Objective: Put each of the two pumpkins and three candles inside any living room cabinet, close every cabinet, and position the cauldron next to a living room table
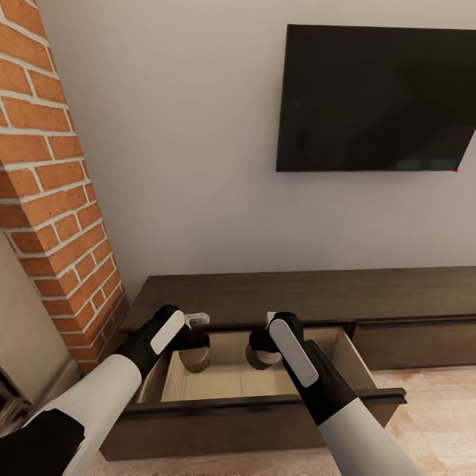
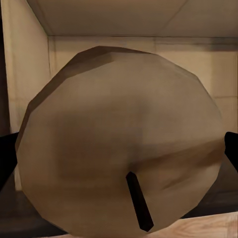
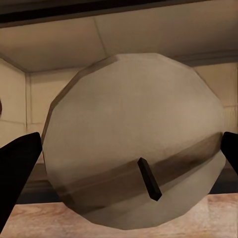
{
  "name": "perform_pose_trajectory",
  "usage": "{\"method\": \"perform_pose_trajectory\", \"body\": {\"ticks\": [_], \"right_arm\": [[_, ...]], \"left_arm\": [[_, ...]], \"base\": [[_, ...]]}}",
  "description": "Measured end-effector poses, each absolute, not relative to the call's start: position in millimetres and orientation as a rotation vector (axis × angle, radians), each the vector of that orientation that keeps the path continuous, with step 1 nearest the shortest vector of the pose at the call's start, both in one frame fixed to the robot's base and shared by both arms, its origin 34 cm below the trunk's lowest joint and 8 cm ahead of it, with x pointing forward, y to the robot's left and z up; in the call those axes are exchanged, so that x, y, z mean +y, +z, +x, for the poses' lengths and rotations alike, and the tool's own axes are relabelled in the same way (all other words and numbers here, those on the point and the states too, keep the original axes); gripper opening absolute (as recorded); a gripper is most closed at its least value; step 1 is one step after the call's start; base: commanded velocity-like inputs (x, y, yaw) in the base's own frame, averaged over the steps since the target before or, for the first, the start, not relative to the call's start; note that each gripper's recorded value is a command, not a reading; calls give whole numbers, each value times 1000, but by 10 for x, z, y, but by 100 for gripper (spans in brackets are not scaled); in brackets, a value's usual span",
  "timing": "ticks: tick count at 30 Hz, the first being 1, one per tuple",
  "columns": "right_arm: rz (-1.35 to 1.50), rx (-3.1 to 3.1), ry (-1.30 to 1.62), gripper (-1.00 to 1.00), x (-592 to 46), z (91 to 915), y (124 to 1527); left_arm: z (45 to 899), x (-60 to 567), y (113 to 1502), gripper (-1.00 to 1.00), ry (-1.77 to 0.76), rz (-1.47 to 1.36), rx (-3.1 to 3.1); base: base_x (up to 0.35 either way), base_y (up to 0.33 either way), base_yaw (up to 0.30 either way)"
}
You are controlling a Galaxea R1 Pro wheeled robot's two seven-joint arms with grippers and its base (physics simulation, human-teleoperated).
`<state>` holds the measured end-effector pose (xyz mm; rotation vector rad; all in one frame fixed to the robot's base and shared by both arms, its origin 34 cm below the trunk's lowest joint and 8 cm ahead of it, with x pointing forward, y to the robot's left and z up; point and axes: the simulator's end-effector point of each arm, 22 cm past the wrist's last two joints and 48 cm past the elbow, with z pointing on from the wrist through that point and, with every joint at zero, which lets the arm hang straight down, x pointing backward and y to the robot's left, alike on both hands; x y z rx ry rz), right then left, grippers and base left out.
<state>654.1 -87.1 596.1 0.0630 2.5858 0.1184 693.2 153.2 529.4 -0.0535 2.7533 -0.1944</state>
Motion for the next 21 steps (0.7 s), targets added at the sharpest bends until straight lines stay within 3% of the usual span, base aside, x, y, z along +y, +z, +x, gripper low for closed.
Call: {"method": "perform_pose_trajectory", "body": {"ticks": [21], "right_arm": [[63, 2585, 118, -100, -871, 6425, 5496]], "left_arm": [[6901, 1515, 4874, -100, -194, -71, 2712]], "base": [[0, 0, 0]]}}
